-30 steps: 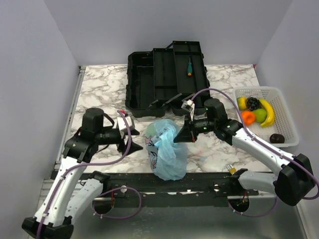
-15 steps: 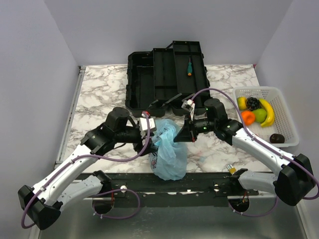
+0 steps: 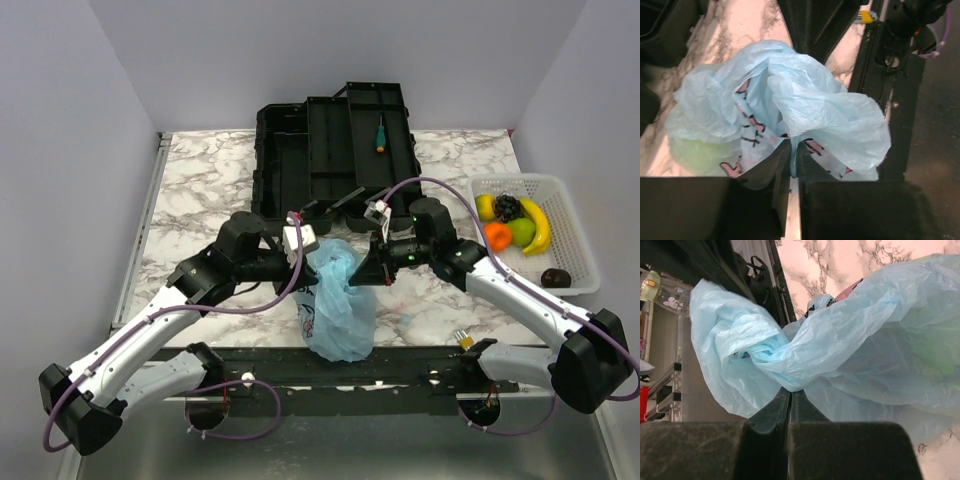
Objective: Place the fake fruits into the plastic bag and tie a complex knot
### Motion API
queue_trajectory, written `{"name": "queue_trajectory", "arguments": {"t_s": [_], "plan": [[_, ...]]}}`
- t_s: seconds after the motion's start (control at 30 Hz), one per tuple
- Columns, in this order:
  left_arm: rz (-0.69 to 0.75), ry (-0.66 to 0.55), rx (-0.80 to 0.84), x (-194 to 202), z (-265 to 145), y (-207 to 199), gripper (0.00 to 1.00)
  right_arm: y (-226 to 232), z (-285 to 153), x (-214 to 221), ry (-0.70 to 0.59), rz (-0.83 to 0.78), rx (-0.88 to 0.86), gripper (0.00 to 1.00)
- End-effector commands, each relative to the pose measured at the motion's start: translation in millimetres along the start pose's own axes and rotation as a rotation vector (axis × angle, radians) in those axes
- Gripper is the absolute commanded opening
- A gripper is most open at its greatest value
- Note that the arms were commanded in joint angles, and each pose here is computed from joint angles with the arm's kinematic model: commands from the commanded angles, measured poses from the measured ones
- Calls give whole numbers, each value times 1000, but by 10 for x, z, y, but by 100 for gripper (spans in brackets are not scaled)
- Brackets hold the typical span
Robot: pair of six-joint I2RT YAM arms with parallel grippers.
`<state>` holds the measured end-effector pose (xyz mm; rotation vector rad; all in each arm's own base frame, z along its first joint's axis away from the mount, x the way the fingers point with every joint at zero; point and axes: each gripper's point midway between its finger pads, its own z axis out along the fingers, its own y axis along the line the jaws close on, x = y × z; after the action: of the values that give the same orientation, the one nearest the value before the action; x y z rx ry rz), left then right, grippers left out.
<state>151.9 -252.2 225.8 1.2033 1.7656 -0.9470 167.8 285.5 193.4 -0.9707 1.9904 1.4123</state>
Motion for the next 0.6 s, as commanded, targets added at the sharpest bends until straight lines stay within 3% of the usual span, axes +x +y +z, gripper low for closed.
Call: {"name": "queue_trajectory", "arguments": {"t_s": [0.0, 0.17, 0.4, 0.57], "plan": [[-94, 10, -90, 100, -101, 211, 0, -32, -57, -35, 21, -36, 56, 1], [-224, 0, -219, 282, -362, 559, 0, -174, -203, 16, 63, -81, 142, 1], [-269, 31, -383, 571, -588, 859, 0, -583, -530, 72, 119, -140, 332, 1], [-165, 109, -426, 726, -635, 1023, 0, -795, -722, 0, 118, -188, 455, 1]]}}
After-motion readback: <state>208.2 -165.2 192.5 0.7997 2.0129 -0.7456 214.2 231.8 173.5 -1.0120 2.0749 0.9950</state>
